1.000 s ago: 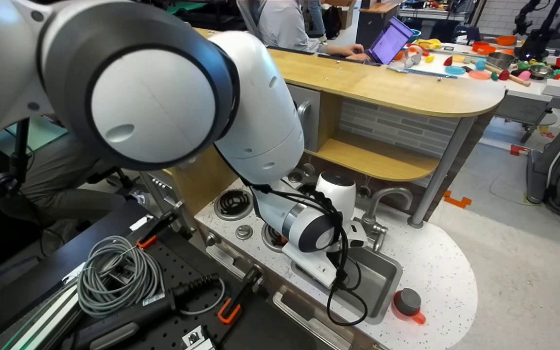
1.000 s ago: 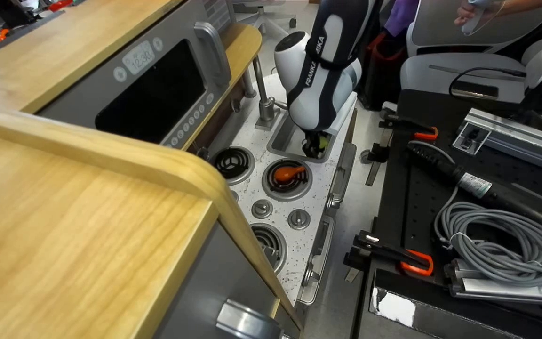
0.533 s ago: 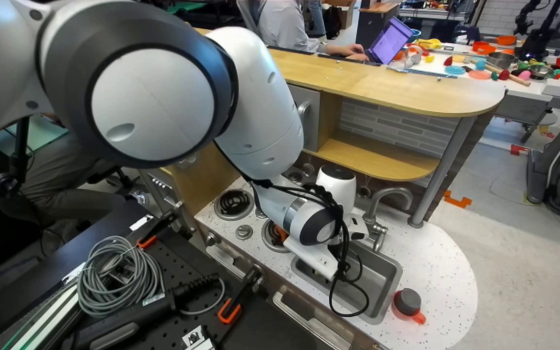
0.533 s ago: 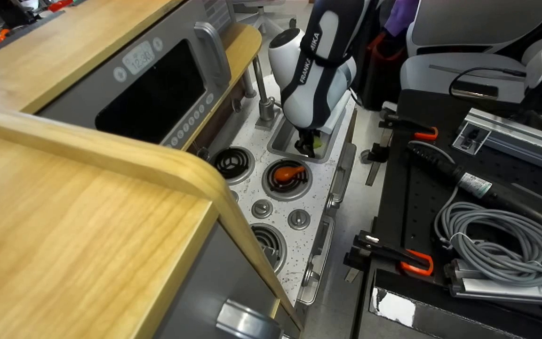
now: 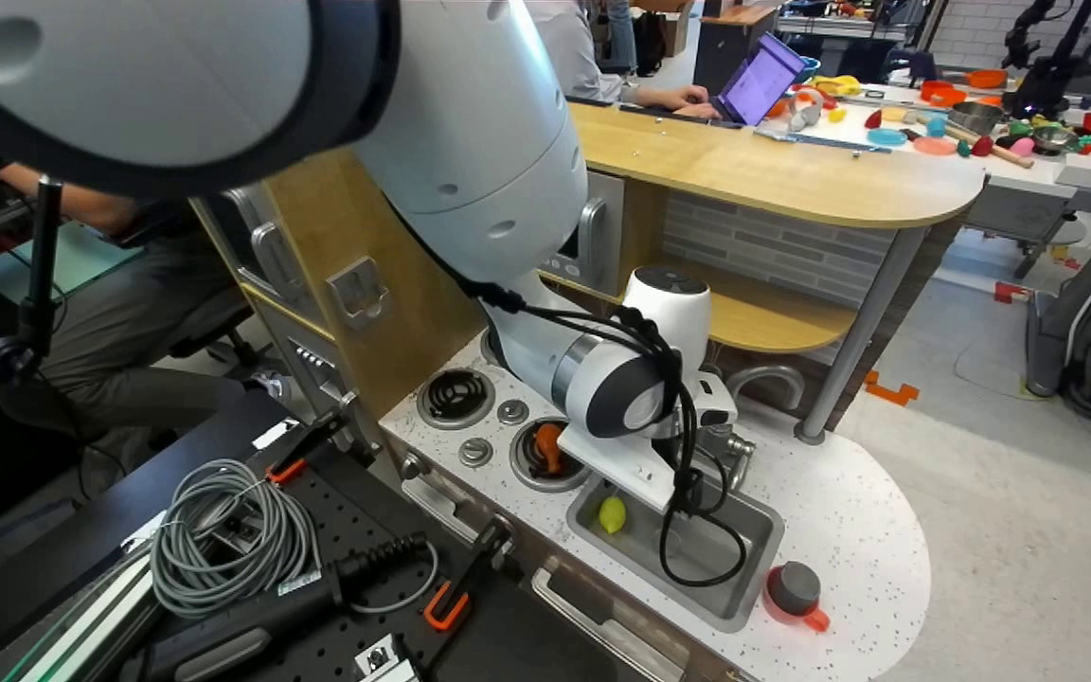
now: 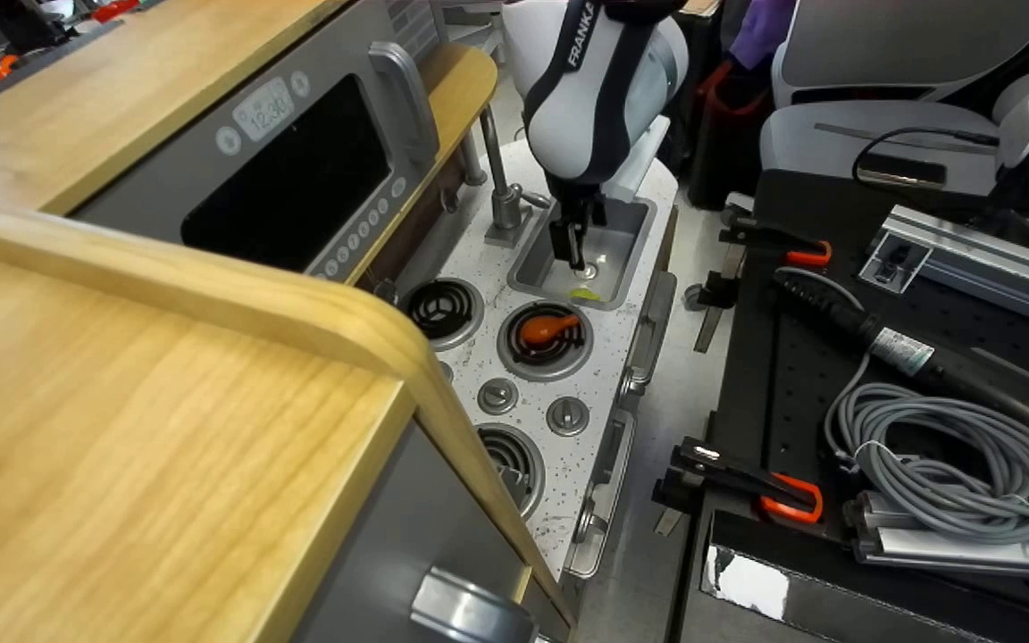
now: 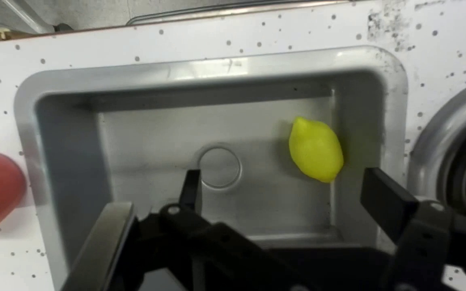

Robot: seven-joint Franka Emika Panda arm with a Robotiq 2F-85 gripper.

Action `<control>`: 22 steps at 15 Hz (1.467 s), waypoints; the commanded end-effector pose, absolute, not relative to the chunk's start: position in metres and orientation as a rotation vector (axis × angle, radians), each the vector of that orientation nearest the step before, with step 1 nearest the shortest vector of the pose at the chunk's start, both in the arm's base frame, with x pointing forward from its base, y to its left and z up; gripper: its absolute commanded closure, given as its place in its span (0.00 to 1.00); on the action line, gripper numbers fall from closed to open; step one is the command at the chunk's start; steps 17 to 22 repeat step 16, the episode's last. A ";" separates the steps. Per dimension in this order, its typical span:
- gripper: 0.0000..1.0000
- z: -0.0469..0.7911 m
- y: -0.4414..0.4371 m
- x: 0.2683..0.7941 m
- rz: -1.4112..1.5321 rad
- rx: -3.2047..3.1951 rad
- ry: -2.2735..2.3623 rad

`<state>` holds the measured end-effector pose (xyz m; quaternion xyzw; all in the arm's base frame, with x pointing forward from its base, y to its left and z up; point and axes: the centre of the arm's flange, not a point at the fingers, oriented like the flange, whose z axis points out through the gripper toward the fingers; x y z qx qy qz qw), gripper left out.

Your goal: Put the lemon in the sink

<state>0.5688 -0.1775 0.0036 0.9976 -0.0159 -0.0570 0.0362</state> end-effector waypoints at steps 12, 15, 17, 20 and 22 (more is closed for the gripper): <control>0.00 0.142 -0.201 0.519 -0.174 3.059 -0.143; 0.00 0.132 -0.199 0.517 -0.196 3.061 -0.138; 0.00 0.131 -0.199 0.517 -0.201 3.061 -0.138; 0.00 0.131 -0.199 0.517 -0.201 3.061 -0.138; 0.00 0.131 -0.199 0.517 -0.201 3.061 -0.138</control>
